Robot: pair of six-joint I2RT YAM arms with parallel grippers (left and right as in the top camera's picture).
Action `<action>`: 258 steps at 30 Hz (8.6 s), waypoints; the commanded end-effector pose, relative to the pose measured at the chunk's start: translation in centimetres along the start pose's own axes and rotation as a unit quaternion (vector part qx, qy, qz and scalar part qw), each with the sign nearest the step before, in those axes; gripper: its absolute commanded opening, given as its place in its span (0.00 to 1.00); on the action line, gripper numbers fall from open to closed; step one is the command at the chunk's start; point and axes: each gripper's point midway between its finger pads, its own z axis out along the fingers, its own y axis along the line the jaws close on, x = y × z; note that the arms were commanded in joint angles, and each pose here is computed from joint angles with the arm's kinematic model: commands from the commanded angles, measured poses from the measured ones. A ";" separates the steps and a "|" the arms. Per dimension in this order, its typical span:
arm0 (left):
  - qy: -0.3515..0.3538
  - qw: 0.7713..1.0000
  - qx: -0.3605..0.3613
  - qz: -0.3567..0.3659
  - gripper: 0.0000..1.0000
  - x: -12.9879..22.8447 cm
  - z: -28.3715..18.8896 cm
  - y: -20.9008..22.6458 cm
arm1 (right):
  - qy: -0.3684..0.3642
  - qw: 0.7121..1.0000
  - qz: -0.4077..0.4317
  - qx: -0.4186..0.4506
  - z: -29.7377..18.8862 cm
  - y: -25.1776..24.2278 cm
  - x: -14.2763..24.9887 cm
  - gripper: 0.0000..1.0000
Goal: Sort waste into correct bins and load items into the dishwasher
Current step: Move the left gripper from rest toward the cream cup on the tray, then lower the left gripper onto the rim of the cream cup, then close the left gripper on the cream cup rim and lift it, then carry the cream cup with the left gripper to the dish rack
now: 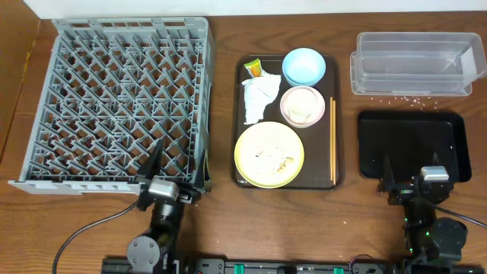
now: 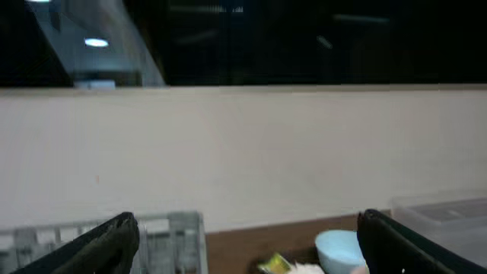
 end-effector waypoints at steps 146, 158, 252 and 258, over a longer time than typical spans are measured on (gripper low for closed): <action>0.631 0.705 0.316 0.072 0.27 27.6 14.8 -24.1 | 0.000 1.000 -0.007 0.002 0.0 -0.1 0.0 0.99; 0.633 0.713 0.298 0.050 0.08 27.5 15.2 -24.3 | 0.000 1.000 -0.007 0.002 0.0 -0.1 0.0 0.99; 0.386 0.695 0.036 -0.606 0.08 15.6 21.8 20.4 | 0.000 1.000 -0.008 0.002 0.0 -0.1 0.0 0.99; 0.384 0.697 0.020 -0.605 0.08 16.9 21.2 21.6 | 0.000 1.000 -0.007 0.002 0.0 -0.1 0.0 0.99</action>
